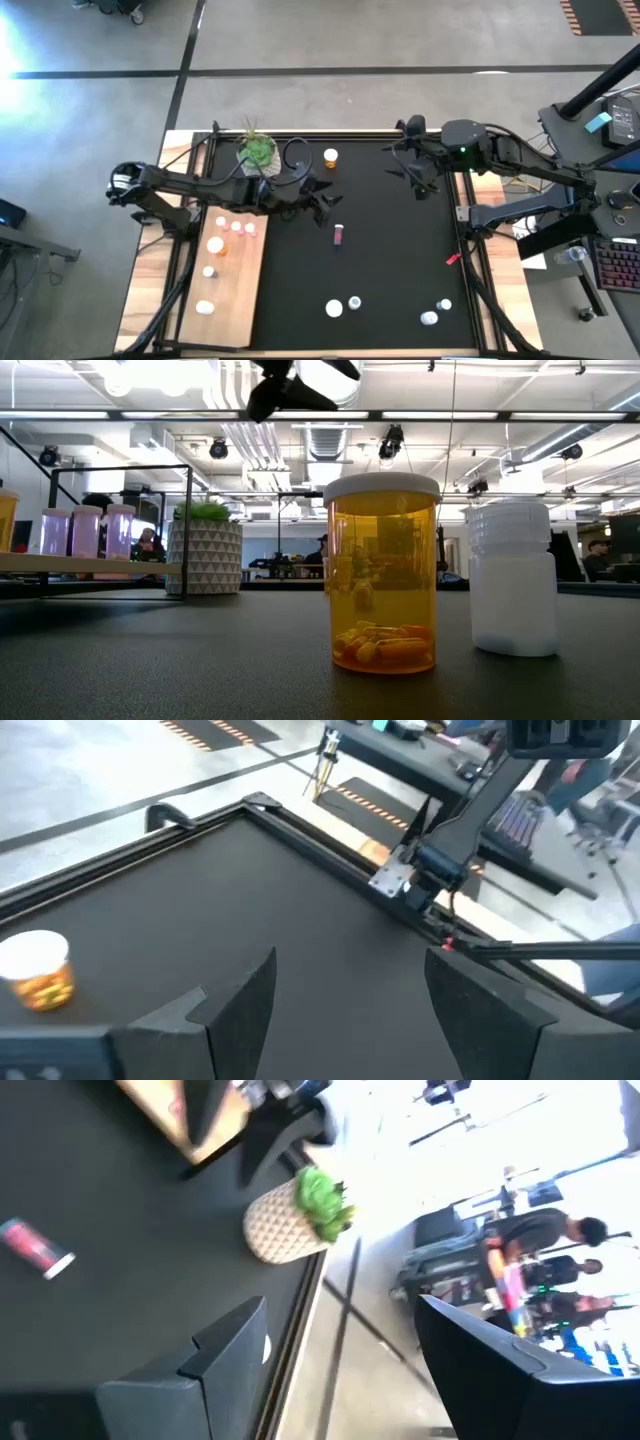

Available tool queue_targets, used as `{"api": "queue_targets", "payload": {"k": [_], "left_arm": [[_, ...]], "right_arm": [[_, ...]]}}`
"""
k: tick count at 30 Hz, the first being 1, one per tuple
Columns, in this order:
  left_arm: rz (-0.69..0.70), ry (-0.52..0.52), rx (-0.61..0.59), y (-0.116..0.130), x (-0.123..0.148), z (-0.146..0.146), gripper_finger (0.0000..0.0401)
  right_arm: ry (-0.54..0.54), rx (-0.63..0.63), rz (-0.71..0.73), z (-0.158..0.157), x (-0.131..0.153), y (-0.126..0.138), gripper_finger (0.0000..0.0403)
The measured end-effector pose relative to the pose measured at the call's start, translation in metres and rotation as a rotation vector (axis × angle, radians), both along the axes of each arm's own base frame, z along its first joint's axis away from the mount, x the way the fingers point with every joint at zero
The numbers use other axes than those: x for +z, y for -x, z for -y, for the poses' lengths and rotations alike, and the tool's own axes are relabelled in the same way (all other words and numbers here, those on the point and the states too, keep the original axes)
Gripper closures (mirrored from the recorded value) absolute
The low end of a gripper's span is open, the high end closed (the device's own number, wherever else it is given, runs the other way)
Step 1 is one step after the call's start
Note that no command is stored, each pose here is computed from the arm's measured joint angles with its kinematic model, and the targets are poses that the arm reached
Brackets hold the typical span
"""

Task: Pick and place medicine bottles onto shelf by color
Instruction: Put the bottom blue pill bottle on the shelf aligned with the other blue pill bottle

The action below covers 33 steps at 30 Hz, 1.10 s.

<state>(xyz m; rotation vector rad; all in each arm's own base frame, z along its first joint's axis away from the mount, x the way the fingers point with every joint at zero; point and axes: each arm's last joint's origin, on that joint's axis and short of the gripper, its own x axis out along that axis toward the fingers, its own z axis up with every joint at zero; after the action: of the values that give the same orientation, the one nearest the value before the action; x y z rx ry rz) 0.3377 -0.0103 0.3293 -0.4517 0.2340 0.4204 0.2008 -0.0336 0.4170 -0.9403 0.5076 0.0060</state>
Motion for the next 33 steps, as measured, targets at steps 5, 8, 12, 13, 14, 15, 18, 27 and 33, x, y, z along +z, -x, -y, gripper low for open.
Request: {"api": "queue_targets", "payload": {"k": [5,8,12,13,14,15,18,27,33], "left_arm": [[0.052,0.006,-0.005,-0.011,-0.004,0.001,0.0161],[0.066,0.007,-0.005,-0.012,-0.001,0.001,0.0161],[0.074,0.007,-0.005,-0.012,0.001,0.001,0.0161],[0.074,0.007,-0.005,-0.012,0.001,0.001,0.0161],[0.074,0.007,-0.005,-0.012,0.001,0.001,0.0161],[0.074,0.007,-0.005,-0.012,0.001,0.001,0.0161],[0.074,0.007,-0.005,-0.012,0.001,0.001,0.0161],[0.068,0.006,-0.028,-0.012,0.001,0.002,0.0161],[0.054,0.029,-0.100,-0.012,-0.001,0.004,0.0161]], "right_arm": [[-0.133,-0.062,0.061,0.000,0.002,-0.002,0.0156],[-0.435,-0.203,0.117,0.000,0.001,-0.003,0.0156],[-0.741,-0.332,0.223,0.002,0.004,-0.010,0.0156],[-0.796,-0.353,0.241,0.002,0.004,-0.013,0.0156],[-0.845,-0.371,0.260,0.002,0.005,-0.014,0.0156],[-0.890,-0.393,0.264,0.002,0.004,-0.016,0.0156],[-0.992,-0.482,0.214,0.003,-0.005,-0.018,0.0156],[-1.250,-0.685,0.109,0.006,-0.032,-0.046,0.0156],[-1.234,-0.964,-0.298,-0.003,-0.051,-0.027,0.0156]]}}
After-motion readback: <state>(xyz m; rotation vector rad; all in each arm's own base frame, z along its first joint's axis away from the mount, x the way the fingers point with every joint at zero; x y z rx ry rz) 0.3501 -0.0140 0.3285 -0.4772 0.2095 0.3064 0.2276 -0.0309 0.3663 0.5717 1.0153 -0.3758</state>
